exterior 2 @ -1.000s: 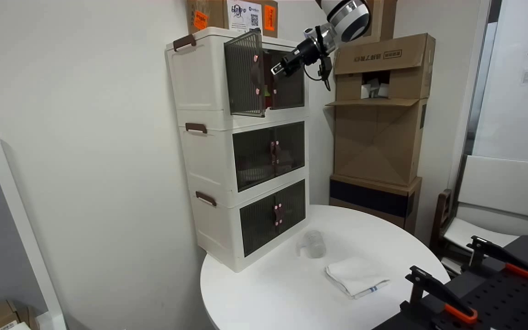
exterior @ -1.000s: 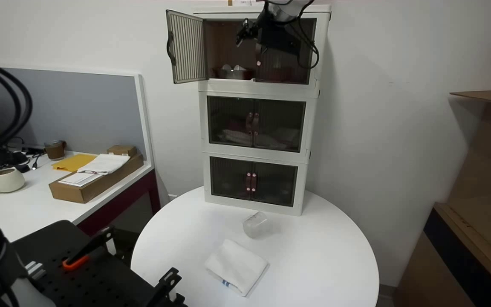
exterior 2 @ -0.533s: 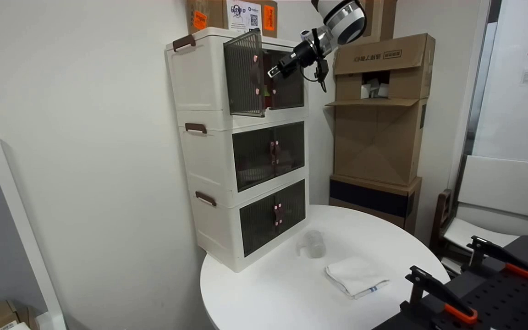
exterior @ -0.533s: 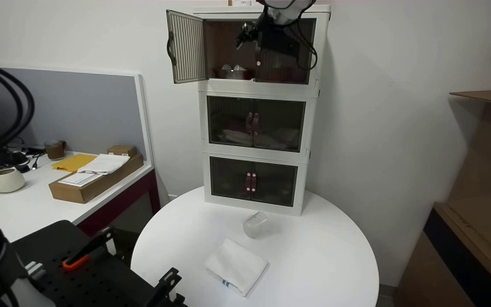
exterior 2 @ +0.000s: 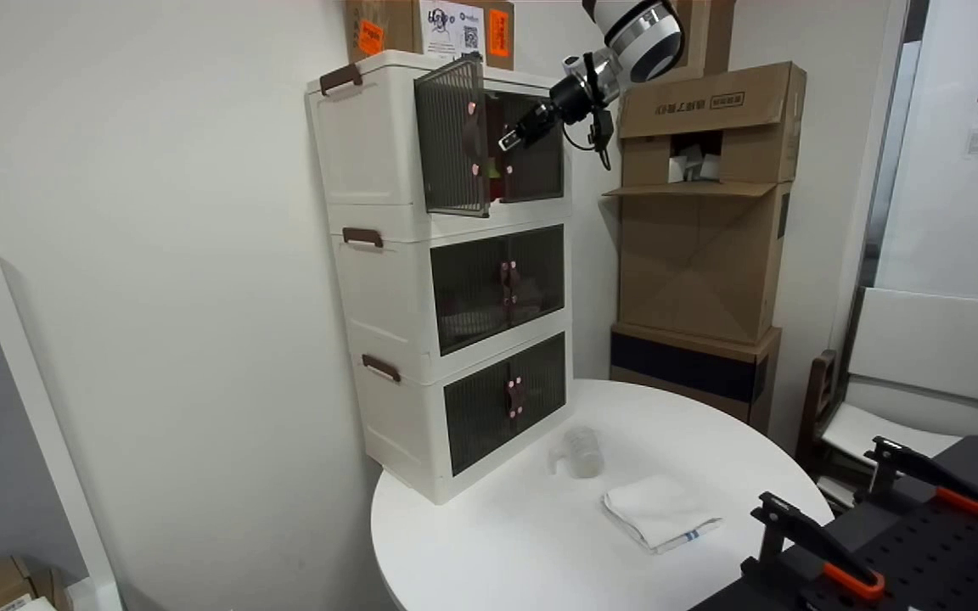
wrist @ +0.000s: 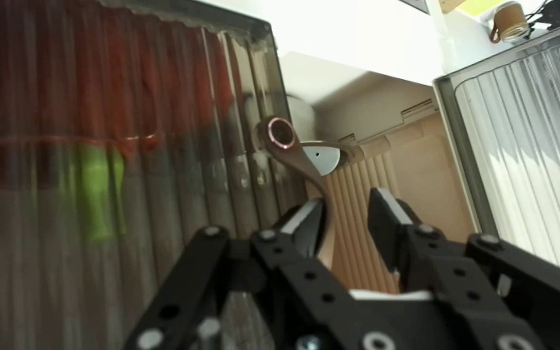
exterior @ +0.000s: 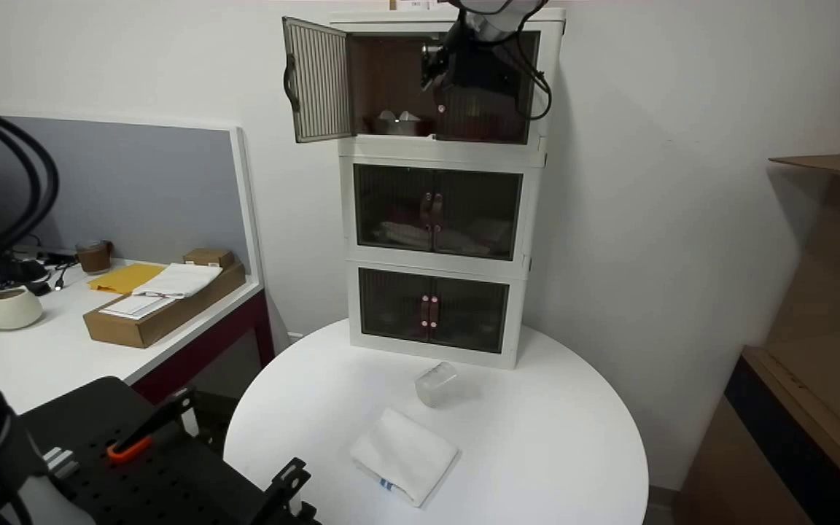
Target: Open the left and right doors of the topmost cabinet.
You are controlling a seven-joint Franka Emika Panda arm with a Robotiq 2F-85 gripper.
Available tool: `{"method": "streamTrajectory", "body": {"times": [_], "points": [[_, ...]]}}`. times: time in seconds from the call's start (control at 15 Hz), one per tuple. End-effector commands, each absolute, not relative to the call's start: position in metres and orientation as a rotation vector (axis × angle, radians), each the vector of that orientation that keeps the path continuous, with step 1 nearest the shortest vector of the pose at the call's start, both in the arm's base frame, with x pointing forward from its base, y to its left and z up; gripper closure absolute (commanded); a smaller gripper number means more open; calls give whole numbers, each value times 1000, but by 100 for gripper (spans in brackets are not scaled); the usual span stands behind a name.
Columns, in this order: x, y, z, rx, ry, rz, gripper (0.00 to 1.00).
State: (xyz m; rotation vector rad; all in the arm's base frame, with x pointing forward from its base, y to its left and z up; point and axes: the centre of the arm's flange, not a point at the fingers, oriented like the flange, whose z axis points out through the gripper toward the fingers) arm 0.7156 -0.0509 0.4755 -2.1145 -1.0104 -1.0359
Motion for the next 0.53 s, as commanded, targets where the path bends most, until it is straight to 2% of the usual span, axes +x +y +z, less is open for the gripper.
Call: {"method": "streamTrajectory", "body": {"times": [0.0, 0.07, 0.47], "points": [[704, -42, 473, -2093, -1013, -999, 95], [702, -44, 473, -2098, -1007, -997, 99], [692, -52, 475, -2100, -979, -999, 95]]}}
